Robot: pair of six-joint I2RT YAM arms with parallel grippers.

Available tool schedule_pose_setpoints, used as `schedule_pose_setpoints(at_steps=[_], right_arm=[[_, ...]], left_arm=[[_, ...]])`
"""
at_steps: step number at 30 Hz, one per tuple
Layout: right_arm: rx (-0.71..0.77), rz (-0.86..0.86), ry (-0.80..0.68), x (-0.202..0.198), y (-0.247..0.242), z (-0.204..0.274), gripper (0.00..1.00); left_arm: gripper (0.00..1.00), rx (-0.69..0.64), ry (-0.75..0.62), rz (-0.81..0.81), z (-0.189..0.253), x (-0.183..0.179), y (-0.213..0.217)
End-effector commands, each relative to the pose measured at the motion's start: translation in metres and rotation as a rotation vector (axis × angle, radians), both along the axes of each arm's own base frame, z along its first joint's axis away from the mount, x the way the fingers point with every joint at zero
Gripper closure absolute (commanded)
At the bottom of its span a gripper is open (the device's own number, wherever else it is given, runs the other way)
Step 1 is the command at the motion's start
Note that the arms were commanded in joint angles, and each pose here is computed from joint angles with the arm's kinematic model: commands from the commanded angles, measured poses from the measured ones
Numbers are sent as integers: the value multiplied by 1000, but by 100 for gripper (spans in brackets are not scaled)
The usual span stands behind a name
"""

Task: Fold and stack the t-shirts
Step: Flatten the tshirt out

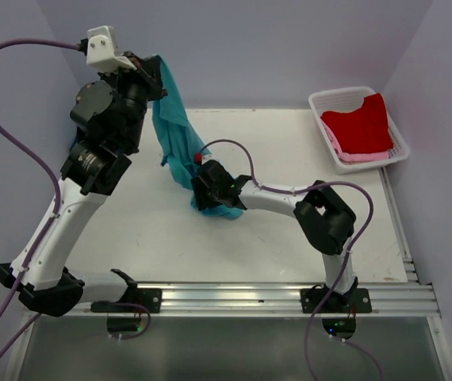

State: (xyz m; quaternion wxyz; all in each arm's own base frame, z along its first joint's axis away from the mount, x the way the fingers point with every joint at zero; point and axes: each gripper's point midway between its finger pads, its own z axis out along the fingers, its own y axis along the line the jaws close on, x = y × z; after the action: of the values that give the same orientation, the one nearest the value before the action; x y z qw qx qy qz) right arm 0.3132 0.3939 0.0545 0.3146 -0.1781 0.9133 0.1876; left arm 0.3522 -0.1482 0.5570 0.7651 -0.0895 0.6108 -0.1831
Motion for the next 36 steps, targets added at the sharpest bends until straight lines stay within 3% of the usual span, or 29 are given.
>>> schedule_pose_setpoints(at_steps=[1,13,22,30,36], right_arm=[[-57,-35,-44,13,-10,7,48],[-60,-64,49,-11,-21,-26,60],[-77,-51,50,-33,-26,-23,58],[-73,-12,-3,-45,-19,7,48],[-102,3,-12,-48,-18,6,56]], left_arm=[[100,-66,-57,27,18,-13,15],[100,-70,-40,67,1,-21,28],[100,-64,-30,74,-4,-18,27],[100,-54,-14,77,-11,-15,26],[100,-56,-16,77,-10,-17,27]])
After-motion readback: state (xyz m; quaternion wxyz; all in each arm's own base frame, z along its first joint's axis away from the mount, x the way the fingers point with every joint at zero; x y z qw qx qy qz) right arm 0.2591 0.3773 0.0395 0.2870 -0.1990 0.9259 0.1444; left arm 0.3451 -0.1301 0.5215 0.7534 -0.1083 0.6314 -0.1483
